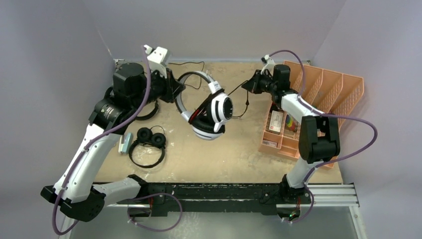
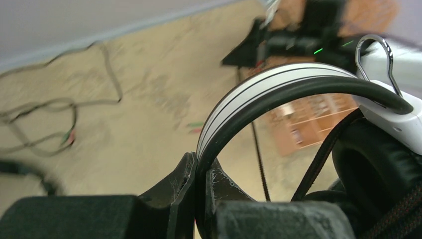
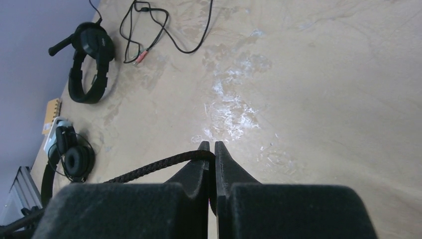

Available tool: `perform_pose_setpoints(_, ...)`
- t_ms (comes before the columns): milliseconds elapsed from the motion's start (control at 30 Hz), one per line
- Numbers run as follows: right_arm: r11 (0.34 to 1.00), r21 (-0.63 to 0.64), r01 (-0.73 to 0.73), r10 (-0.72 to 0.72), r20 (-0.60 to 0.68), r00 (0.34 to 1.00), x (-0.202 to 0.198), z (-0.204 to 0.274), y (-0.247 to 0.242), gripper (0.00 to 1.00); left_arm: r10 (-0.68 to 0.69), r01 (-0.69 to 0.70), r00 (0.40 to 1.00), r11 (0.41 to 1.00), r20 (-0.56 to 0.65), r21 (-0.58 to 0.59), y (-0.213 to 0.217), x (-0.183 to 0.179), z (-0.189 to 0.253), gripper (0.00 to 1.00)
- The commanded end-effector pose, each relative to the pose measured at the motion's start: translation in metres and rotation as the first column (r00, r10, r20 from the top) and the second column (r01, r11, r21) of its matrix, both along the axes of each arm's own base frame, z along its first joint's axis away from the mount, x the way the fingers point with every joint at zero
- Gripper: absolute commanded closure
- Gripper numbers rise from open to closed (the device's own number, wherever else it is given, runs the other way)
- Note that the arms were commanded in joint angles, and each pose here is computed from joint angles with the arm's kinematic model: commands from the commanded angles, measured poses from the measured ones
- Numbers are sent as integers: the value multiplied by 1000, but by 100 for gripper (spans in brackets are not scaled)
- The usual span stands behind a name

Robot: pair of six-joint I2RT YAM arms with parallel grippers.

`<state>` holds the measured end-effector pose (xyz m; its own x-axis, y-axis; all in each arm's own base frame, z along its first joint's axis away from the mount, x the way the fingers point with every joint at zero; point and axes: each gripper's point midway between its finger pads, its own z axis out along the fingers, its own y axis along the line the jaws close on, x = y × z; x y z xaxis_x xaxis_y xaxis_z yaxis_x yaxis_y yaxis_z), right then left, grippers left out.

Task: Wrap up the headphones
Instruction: Wrap the headphones cable around the headphones.

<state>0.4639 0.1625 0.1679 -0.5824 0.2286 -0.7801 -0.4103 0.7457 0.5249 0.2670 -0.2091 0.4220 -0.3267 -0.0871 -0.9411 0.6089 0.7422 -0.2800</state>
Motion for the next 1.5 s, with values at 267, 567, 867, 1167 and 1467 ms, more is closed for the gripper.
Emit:
perform_pose_setpoints(267,993,-118,4,10,122,992,7,106,-18,100,413,-350,910,810,-35,470,81,33,-118,100)
perform_pose_setpoints(567,987,-22,-158,159,168,973,-28,179,14,100,588,-475,809,660,-7,582,96,68,-166,100)
perform_pose_setpoints(867,915,108,-388,359,214,908,-89,226,87,100,660,-553,751,631,-2,544,82,103,-177,100)
perform_pose_setpoints(1167,834,194,-517,472,233,850,-146,242,138,100,765,-709,643,613,-39,349,66,138,-150,100)
perform_pose_setpoints(1467,784,218,-581,532,248,810,-198,237,176,100,803,-784,593,592,-56,188,56,163,-110,100)
